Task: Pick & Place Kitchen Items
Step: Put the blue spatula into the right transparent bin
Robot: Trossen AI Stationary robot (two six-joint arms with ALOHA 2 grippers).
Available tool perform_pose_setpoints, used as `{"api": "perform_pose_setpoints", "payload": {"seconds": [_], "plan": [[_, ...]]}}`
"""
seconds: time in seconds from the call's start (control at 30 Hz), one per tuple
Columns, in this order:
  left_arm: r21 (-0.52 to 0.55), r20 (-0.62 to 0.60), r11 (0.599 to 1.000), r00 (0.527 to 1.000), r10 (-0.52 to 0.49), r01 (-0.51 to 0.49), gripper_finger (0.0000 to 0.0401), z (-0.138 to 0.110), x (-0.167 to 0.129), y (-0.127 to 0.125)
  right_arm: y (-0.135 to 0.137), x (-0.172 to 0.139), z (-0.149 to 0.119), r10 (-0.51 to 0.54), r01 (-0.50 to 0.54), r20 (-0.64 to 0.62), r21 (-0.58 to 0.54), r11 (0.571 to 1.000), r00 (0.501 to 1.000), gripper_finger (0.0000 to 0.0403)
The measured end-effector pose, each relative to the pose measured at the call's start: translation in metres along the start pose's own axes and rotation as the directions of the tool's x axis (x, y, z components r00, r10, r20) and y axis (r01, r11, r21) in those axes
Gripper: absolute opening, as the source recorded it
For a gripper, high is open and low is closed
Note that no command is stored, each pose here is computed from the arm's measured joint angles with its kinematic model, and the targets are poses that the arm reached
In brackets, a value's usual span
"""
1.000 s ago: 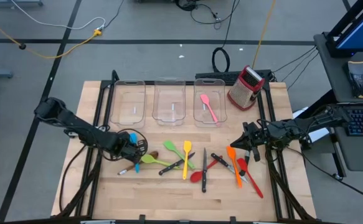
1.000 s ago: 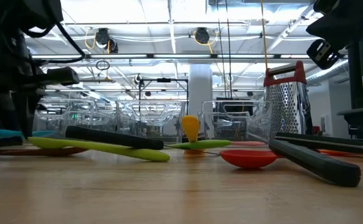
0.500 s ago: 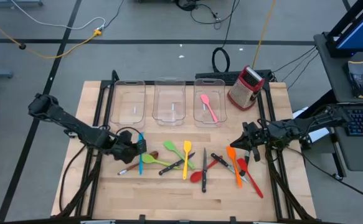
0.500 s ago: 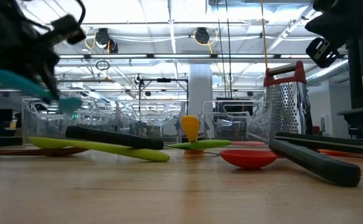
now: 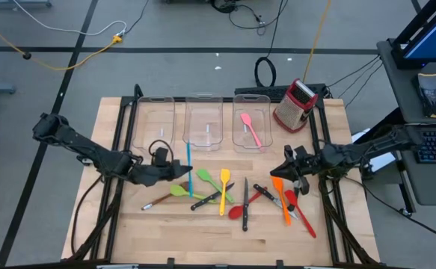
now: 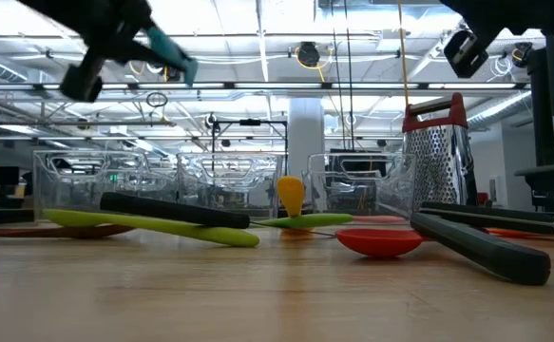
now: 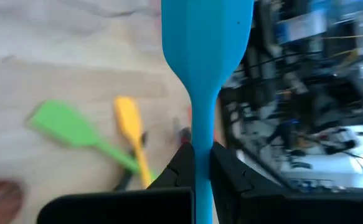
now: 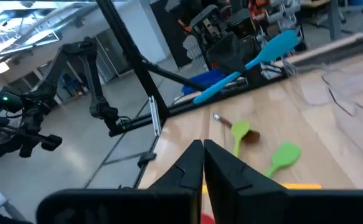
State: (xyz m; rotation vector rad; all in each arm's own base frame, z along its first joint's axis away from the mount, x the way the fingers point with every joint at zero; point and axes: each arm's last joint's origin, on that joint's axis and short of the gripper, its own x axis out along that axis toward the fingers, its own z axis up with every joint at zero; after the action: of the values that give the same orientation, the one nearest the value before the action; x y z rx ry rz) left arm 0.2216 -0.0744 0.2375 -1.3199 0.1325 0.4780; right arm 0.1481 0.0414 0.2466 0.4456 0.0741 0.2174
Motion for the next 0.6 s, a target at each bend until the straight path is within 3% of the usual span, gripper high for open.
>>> {"api": "perform_pose_setpoints", "payload": {"seconds": [0.23, 0.6], "plan": [[0.105, 0.081, 0.978, 0.979, -0.187, 0.179, 0.0011, 0.006, 0.010, -0.021, 0.002, 0.020, 0.002, 0.039, -0.036, 0.081, -0.041, 0.999, 0.996, 0.0060], [0.195, 0.117, 0.911, 0.914, -0.389, 0.363, 0.0011, -0.001, 0.029, -0.034, 0.001, 0.042, -0.002, 0.074, -0.068, 0.159, -0.042, 0.997, 0.985, 0.0125]]}}
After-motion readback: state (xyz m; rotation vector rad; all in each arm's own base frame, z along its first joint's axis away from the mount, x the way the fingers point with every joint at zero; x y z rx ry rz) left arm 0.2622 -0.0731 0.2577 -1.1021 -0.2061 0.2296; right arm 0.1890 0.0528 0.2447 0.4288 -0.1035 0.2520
